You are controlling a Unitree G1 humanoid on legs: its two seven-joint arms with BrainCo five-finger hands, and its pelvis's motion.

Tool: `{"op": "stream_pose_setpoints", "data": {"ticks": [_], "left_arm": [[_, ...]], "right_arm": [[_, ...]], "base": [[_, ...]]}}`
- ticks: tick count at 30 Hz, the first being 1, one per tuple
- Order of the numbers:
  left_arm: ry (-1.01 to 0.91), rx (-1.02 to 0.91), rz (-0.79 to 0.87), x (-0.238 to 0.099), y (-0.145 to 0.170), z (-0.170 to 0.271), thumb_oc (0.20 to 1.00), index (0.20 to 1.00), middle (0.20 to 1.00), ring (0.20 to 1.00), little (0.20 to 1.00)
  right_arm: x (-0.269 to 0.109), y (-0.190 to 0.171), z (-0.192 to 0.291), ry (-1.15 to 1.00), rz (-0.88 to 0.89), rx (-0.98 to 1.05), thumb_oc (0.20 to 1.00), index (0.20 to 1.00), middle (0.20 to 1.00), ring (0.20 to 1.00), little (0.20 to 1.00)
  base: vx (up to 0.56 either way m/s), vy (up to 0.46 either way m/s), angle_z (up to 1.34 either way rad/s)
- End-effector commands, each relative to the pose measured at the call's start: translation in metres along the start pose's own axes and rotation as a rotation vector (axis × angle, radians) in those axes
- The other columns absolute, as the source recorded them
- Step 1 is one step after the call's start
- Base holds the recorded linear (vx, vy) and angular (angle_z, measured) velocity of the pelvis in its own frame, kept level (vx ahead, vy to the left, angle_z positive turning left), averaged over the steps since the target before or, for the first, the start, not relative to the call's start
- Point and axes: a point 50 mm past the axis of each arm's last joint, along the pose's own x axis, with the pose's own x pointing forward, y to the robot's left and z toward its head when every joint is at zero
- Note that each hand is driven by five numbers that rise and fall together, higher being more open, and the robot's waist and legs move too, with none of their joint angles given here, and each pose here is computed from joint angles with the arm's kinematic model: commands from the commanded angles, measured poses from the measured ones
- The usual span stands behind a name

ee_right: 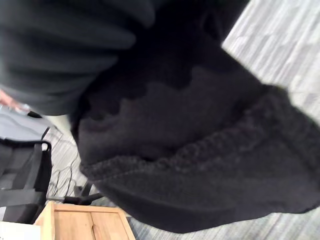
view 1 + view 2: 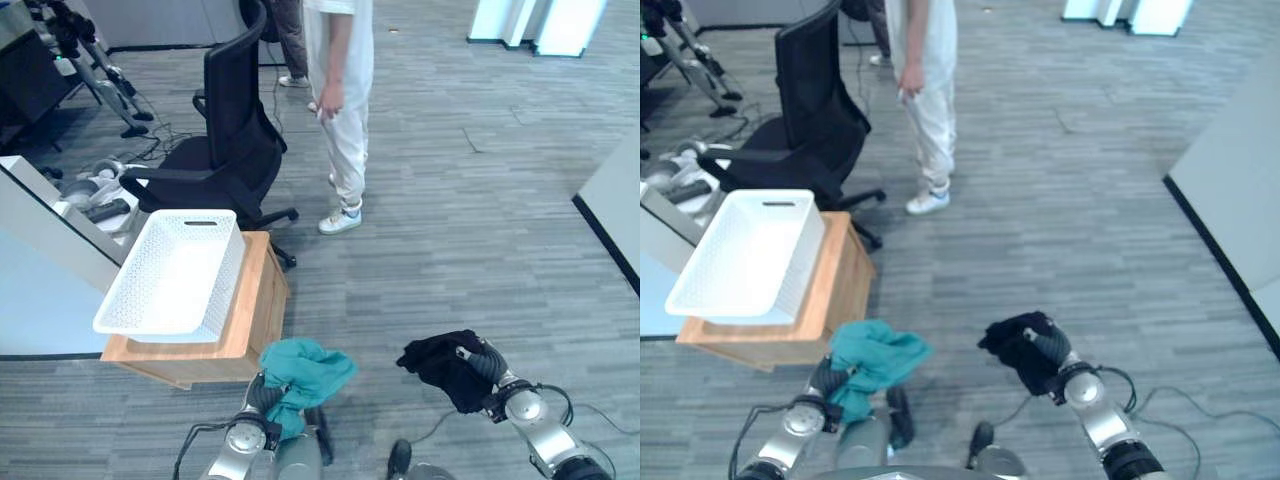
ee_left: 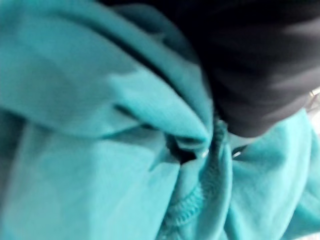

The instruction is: Tidy up the quilt and then pick up the clothes from the bed and put them into the laundry hamper.

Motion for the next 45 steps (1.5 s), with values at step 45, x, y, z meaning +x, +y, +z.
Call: {"op": "stream_pose_setpoints", "data": {"ticks": [45], "left_arm": [[-0.210, 0.228, 0.134, 0.001, 0.085, 0.050, 0.200, 0.200, 0.200, 0.200, 0.200]], "right_arm": [[-0.053, -0.150, 0.181, -0.841, -0.639, -0.122, 0.200, 0.200, 0.200, 0.200, 0.200]], "base": [[0.24, -0.182, 0.97]]}}
